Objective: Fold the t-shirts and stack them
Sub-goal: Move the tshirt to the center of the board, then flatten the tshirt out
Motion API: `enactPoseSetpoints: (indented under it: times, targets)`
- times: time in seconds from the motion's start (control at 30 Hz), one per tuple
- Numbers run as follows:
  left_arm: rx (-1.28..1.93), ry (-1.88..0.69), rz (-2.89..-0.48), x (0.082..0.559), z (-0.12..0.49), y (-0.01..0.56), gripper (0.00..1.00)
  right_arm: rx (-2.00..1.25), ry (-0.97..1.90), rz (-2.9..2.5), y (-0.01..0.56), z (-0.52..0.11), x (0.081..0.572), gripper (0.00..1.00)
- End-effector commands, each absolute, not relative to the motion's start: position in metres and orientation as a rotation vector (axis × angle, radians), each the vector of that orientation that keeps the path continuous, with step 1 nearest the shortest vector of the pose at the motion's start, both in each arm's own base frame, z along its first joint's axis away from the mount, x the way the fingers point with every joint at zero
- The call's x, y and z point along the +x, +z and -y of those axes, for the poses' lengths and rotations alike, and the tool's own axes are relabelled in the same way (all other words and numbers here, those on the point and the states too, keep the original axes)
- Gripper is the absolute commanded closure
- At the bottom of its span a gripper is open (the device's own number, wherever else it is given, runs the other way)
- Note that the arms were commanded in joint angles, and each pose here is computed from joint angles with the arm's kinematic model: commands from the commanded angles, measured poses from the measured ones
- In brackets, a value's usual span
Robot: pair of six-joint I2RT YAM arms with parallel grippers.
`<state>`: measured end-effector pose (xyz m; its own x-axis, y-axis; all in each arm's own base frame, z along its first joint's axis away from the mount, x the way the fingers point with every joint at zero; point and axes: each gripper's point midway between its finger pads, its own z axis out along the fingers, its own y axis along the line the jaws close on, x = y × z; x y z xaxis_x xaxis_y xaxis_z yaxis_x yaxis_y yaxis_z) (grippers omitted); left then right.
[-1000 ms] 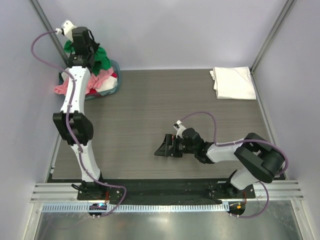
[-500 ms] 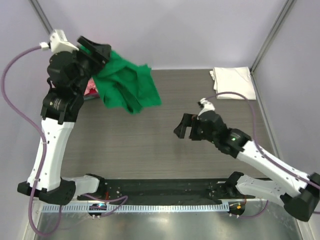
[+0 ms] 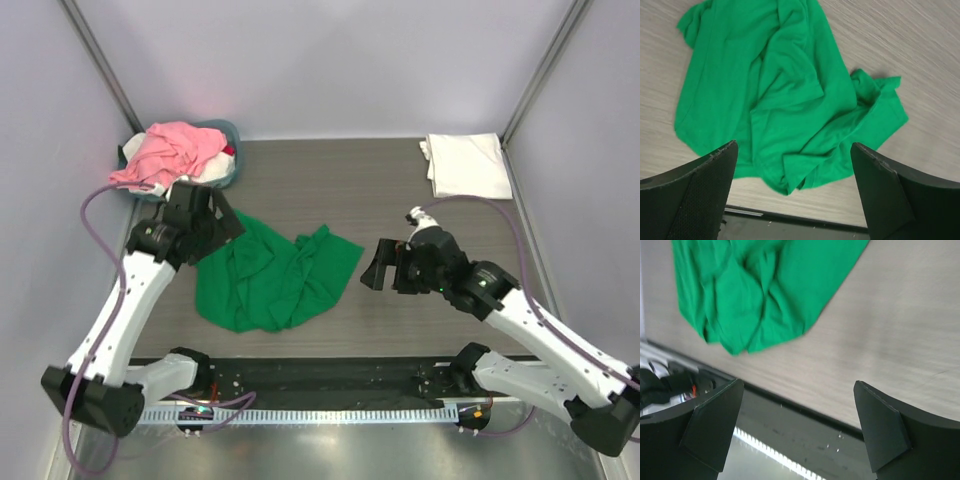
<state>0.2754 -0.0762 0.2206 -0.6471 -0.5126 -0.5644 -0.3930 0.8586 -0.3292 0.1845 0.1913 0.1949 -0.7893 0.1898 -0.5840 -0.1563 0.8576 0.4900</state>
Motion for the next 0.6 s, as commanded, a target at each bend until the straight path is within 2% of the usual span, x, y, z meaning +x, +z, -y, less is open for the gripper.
enactPoseSetpoints:
  times: [0.0, 0.23, 0.4, 0.57]
  targets:
    - [-0.636, -0.322, -2.277, 0.252, 0.074, 0.233, 0.07, -0.06, 0.927, -2.43, 0.182, -0.233, 0.17, 0.03]
    - [-0.63, -0.46, -2.465, 0.21, 0.103, 0.171, 0.24, -0.089, 0.767, -2.564, 0.135, -0.248, 0.188, 0.02]
    - [-0.598, -0.539, -2.56, 0.188, 0.146, 0.127, 0.26, -0.064, 0.63, -2.6, 0.116, -0.247, 0.216, 0.0]
    - [-0.484, -0.553, -2.562, 0.197, 0.176, 0.118, 0.25, -0.004, 0.613, -2.63, 0.109, -0.239, 0.242, 0.0]
